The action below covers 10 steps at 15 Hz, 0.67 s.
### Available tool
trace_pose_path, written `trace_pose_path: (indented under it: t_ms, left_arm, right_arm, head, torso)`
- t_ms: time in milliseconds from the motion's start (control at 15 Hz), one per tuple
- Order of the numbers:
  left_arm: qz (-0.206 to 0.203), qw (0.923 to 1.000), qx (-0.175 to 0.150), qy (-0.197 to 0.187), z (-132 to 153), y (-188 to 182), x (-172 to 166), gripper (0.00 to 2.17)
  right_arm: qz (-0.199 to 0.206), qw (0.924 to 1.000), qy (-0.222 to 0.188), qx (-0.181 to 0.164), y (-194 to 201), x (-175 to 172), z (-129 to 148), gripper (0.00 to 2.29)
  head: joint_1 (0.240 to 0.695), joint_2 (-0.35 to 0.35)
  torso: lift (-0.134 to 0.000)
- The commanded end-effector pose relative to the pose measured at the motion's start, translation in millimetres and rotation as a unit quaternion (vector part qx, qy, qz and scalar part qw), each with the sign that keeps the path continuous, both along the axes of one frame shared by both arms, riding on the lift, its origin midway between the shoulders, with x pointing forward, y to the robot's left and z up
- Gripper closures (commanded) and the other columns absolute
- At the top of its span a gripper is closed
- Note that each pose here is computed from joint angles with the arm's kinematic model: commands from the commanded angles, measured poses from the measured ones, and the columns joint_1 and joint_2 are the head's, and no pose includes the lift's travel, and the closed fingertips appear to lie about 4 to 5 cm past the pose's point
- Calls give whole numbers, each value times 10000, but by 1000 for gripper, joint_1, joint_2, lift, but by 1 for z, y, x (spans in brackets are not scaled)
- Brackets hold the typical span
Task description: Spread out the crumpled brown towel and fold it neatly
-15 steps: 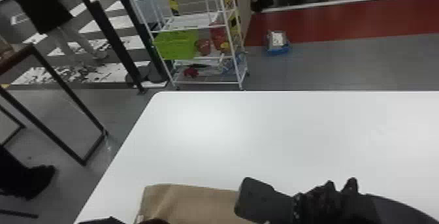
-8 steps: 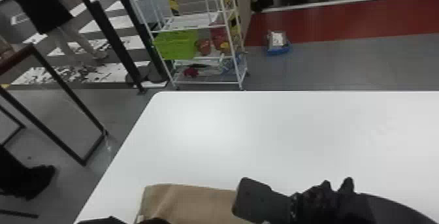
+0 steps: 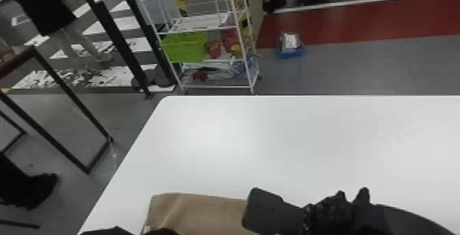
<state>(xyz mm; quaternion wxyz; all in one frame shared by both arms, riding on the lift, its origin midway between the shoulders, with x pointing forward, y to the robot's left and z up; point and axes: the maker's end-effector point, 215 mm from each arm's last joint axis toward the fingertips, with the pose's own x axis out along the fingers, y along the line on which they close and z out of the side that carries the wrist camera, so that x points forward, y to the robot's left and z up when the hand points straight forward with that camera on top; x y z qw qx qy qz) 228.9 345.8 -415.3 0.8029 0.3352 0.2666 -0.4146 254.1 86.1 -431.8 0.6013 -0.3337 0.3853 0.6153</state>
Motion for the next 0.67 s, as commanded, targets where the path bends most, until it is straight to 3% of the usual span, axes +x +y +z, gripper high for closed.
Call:
trace_pose_path:
  t_ms: [0,600]
  left_arm:
    - [8,10000,-1,4,0,1,1,1352]
    - [4,10000,-1,-4,0,1,2,1352]
  right_arm:
    - [44,10000,80,7,1,-6,0,819]
    - [172,9998,-15,-46,6,-8,-1,822]
  head:
    - [695,350]
    - [695,350]
  torso:
    - [-122]
    - [-122]
